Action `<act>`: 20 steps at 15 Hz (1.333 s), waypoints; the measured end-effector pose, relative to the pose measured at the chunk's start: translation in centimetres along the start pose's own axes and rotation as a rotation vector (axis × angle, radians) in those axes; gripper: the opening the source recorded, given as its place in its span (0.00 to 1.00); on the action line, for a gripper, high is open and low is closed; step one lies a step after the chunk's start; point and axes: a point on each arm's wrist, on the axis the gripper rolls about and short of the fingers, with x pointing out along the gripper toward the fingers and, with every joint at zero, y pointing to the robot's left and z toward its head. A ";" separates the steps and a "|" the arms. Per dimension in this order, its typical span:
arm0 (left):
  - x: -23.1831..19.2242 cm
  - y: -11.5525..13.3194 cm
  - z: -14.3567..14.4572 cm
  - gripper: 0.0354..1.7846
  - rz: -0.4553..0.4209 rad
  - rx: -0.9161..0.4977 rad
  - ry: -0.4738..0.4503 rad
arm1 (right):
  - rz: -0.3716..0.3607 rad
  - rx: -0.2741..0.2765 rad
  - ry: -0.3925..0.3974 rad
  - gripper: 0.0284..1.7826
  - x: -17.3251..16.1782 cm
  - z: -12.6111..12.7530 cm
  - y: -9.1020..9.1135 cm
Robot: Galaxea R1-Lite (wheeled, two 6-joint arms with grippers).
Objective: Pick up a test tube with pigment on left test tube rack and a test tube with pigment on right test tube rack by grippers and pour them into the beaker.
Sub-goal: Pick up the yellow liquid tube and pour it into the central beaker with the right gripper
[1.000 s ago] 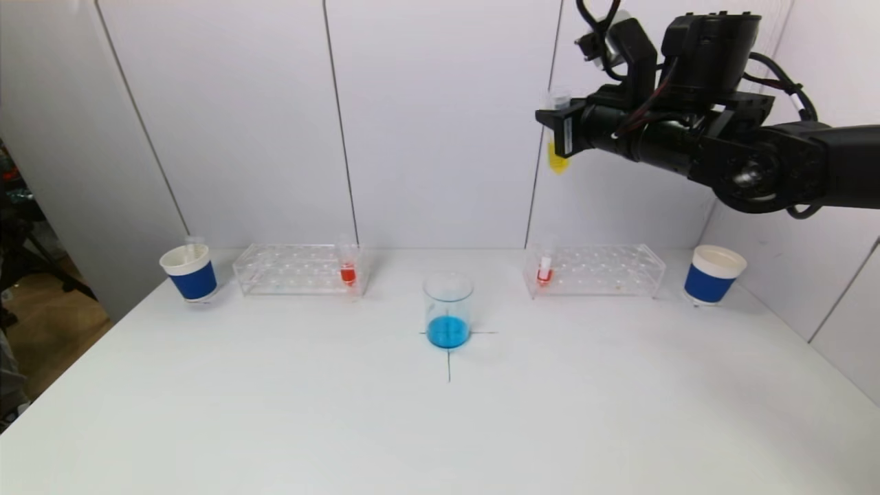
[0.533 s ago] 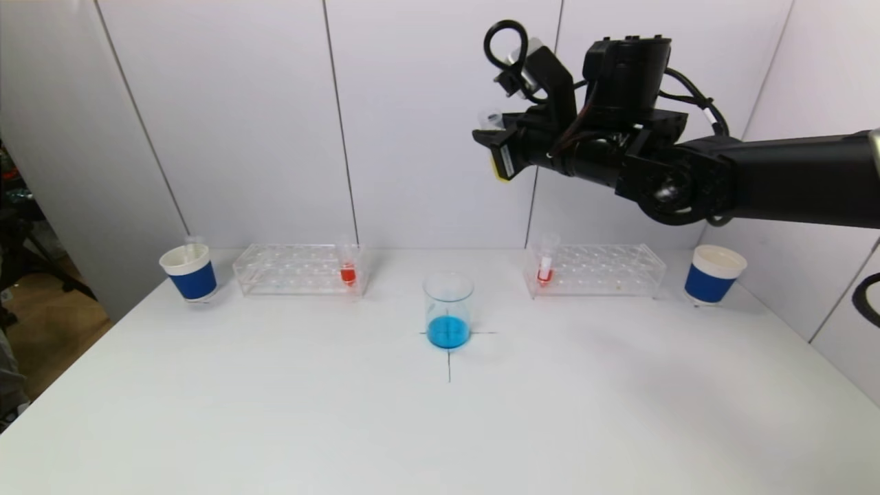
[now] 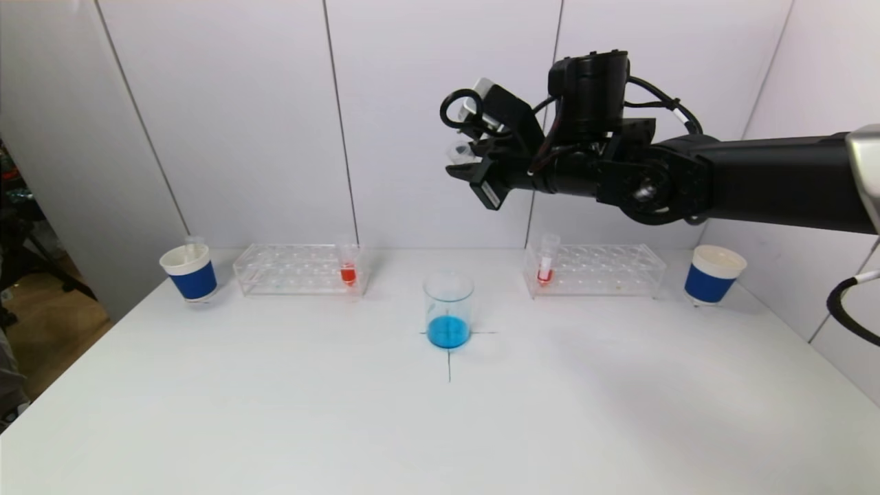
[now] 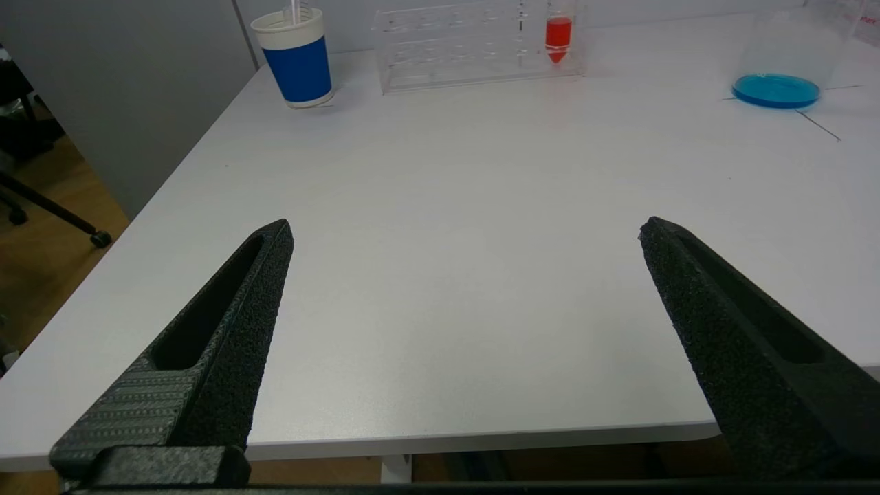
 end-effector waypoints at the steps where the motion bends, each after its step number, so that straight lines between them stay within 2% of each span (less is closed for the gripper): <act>1: 0.0 0.0 0.0 0.99 0.000 0.000 0.000 | 0.012 -0.025 0.004 0.26 -0.1 0.0 -0.2; 5: 0.0 0.0 0.0 0.99 0.000 0.000 0.000 | 0.063 -0.127 0.009 0.26 -0.4 -0.4 -0.8; 7: 0.0 0.0 0.0 0.99 0.000 0.000 0.000 | 0.095 -0.200 0.019 0.26 -0.7 -0.9 -1.0; 16: 0.0 0.0 0.0 0.99 0.000 0.000 0.000 | 0.169 -0.333 0.016 0.26 -0.1 -2.8 -0.8; 20: 0.0 0.0 0.0 0.99 0.000 0.001 0.000 | 0.218 -0.392 0.051 0.26 -0.3 -3.6 -1.0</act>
